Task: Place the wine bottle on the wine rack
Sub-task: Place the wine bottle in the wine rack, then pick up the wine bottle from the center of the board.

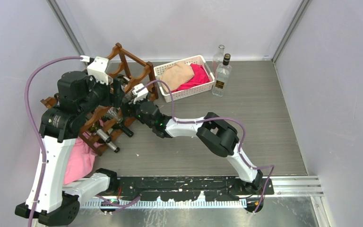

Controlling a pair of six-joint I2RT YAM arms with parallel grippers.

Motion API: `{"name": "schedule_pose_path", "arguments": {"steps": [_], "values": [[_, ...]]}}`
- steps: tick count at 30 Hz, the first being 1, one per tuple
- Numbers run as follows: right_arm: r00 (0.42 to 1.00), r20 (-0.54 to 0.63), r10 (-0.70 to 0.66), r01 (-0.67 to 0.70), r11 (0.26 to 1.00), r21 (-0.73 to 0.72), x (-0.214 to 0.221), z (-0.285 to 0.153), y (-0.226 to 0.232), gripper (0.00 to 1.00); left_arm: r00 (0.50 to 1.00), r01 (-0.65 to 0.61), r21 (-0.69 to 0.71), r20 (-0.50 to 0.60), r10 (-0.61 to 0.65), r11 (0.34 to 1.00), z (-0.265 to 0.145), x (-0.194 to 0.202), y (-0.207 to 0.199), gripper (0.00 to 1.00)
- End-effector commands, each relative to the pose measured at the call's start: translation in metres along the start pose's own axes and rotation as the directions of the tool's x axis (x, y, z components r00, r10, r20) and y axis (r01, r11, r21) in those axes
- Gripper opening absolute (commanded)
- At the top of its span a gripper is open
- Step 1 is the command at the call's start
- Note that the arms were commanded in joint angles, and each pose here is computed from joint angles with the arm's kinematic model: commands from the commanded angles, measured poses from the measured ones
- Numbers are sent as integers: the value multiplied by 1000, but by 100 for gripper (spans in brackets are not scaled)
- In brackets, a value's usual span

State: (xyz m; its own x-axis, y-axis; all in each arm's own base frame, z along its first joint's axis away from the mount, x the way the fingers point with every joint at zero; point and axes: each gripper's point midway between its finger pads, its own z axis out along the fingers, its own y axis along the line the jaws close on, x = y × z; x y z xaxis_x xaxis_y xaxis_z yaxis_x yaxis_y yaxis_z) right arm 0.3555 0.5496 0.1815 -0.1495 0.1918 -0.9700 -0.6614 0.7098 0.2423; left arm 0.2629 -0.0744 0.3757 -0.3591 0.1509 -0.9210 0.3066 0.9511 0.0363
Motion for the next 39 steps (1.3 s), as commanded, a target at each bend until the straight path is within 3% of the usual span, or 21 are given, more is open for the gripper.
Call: {"name": "schedule_pose_path", "arguments": {"steps": [1, 6, 9, 20, 25, 33, 39], "values": [[993, 116, 25, -25, 1000, -4, -56, -7, 8, 81, 997, 30, 22, 69, -31, 999, -8, -15, -4, 73], [993, 113, 19, -18, 1000, -12, -66, -21, 7, 96, 995, 52, 66, 87, -58, 996, -11, -19, -13, 74], [995, 96, 2, 0, 1000, -20, -70, -32, 7, 100, 989, 73, 140, 118, -90, 987, -17, -26, -26, 76], [996, 34, -86, 88, 994, -62, -79, -91, 6, 100, 956, 131, 357, 201, -213, 925, -42, -48, -65, 92], [991, -9, -137, 136, 989, -52, -83, -134, -11, 100, 941, 153, 442, 210, -267, 884, -51, -45, -79, 93], [977, -41, -210, 213, 972, 101, -112, -208, -62, 100, 906, 206, 578, 192, -377, 789, -61, -34, -103, 94], [984, -34, -177, 180, 948, 264, -144, -262, -107, 100, 885, 246, 642, 157, -439, 727, -54, -19, -114, 98]]}}
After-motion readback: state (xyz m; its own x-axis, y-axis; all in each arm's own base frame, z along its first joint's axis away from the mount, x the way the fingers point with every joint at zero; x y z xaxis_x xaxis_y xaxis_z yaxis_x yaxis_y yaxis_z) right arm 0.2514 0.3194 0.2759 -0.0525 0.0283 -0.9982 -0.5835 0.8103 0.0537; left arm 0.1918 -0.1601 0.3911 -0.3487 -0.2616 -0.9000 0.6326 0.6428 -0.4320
